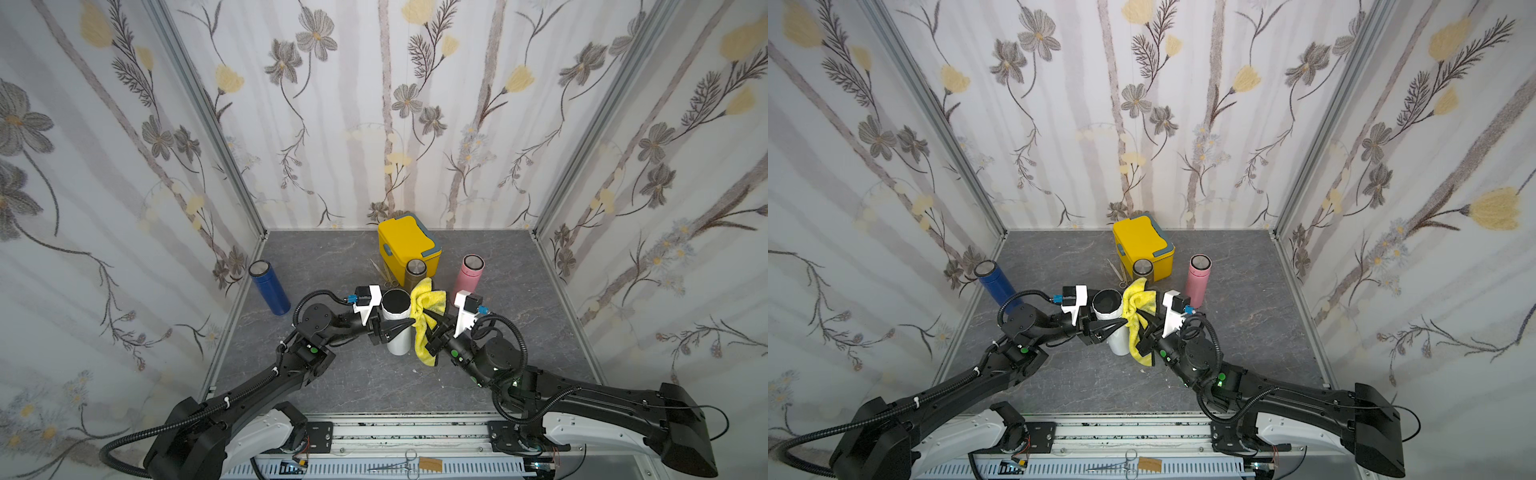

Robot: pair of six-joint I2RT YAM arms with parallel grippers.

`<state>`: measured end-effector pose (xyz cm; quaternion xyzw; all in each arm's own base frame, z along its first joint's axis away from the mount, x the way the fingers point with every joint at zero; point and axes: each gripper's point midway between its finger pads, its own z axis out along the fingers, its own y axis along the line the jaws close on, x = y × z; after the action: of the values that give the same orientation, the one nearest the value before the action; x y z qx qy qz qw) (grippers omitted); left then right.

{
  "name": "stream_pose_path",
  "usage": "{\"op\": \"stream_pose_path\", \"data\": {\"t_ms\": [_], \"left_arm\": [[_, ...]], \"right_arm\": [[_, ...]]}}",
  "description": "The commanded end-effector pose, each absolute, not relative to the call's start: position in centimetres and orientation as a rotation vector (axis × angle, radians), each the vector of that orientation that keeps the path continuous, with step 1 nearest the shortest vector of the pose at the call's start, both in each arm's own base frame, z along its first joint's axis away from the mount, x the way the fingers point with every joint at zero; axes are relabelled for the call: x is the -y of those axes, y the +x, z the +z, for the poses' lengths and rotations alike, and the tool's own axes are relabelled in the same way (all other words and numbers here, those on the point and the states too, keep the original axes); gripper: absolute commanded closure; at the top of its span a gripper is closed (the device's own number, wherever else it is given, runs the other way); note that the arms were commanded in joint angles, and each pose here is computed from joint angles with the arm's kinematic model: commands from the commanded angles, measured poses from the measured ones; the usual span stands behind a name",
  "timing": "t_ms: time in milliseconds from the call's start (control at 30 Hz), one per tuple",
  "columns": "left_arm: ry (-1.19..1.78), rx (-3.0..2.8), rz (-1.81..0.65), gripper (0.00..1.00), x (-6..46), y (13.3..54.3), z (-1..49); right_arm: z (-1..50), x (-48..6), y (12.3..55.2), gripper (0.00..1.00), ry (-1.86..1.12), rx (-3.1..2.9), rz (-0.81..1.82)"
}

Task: Wipe the surface of the thermos
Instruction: Wipe the dirt from the surface of the thermos.

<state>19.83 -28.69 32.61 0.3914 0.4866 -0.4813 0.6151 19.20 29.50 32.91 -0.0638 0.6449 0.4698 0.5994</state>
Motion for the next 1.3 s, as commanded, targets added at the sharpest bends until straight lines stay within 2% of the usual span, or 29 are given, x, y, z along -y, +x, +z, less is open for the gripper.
{"op": "stream_pose_path", "data": {"t_ms": [0, 233, 333, 500, 600, 667, 833, 900, 1167, 1267], "left_arm": [[0.843, -1.063, -1.046, 1.0, 28.1, 20.5, 33.7], [0.929, -1.044, -1.046, 1.0, 29.2, 20.3, 33.3], [0.896, -1.029, -1.047, 1.0, 28.9, 20.4, 33.6], [0.877, -1.017, -1.044, 1.0, 28.5, 20.1, 33.9], [0.91, -1.011, -1.042, 1.0, 28.8, 19.9, 34.0], [0.901, -0.999, -1.027, 1.0, 28.6, 20.0, 34.2], [0.894, -0.959, -0.972, 1.0, 27.9, 19.6, 34.0], [0.897, -0.959, -0.951, 1.0, 27.8, 19.6, 33.9], [0.95, -0.87, -0.927, 1.0, 27.2, 17.6, 33.4], [0.988, -0.862, -0.953, 1.0, 27.6, 17.0, 33.3]], "right_arm": [[32.4, -30.3, 19.1, 1.0, -0.203, -1.505, 1.071], [20.5, -29.6, 20.0, 1.0, -0.119, -1.719, 0.993], [21.4, -29.2, 20.1, 1.0, -0.117, -1.7, 0.979], [29.5, -30.1, 19.9, 1.0, -0.179, -1.573, 1.005], [30.9, -30.6, 19.9, 1.0, -0.181, -1.548, 1.028], [29.1, -30.9, 20.4, 1.0, -0.163, -1.592, 1.012], [19.8, -30.0, 21.2, 1.0, -0.079, -1.751, 0.978], [18.7, -29.7, 21.2, 1.0, -0.068, -1.769, 0.978], [29.0, -30.9, 20.7, 1.0, -0.163, -1.597, 1.044], [29.4, -31.3, 20.4, 1.0, -0.172, -1.582, 1.087]]}}
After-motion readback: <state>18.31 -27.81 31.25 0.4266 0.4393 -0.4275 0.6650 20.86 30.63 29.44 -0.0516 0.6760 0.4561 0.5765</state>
